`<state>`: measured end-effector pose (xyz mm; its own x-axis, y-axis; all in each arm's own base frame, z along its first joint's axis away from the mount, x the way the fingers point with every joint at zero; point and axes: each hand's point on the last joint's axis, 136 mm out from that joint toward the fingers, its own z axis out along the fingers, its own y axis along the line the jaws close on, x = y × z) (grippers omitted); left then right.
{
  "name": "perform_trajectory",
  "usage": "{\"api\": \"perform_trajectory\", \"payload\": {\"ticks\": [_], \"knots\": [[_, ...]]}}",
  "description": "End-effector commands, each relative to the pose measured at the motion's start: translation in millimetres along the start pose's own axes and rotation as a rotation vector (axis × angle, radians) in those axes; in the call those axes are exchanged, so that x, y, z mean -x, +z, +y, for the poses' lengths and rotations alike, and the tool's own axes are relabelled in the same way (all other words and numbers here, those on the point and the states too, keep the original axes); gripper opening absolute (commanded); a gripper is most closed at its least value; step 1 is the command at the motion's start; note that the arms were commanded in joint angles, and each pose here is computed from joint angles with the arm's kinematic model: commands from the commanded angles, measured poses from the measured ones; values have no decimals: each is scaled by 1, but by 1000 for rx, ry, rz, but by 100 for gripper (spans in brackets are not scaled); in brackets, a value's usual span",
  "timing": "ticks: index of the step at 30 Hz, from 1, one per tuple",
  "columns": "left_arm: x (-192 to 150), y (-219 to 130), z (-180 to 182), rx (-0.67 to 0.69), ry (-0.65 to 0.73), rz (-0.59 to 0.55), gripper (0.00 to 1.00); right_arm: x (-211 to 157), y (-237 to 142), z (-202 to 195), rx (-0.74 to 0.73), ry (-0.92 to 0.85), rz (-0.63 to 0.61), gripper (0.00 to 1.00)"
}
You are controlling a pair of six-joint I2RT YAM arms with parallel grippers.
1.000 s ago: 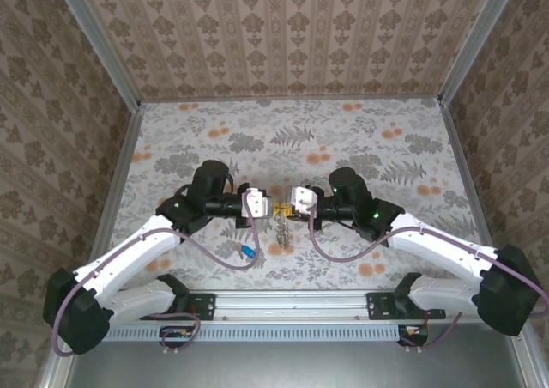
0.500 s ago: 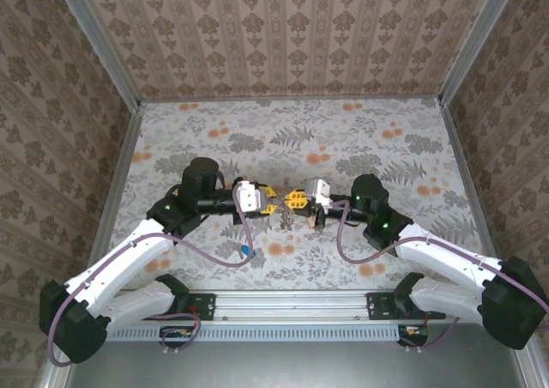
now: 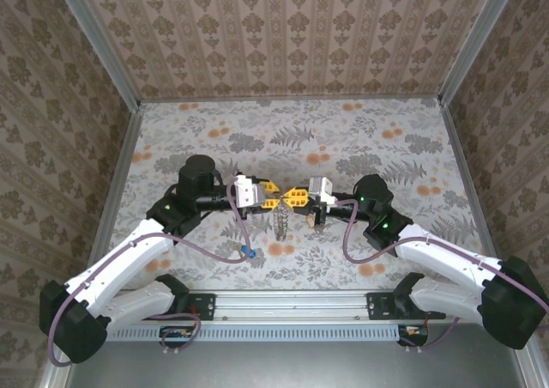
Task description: Put the keys on the keyring
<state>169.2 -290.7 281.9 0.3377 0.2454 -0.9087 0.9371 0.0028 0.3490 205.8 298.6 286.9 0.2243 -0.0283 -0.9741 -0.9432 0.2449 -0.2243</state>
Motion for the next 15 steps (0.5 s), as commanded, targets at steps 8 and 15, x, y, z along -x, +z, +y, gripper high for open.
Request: {"api": "perform_trajectory", "payload": {"ticks": [8, 15], "knots": [[24, -5, 1, -18, 9, -75, 17, 9, -1, 4, 26, -16, -27, 0], [29, -7, -1, -34, 5, -85, 23, 0, -4, -1, -24, -30, 1, 0]]}}
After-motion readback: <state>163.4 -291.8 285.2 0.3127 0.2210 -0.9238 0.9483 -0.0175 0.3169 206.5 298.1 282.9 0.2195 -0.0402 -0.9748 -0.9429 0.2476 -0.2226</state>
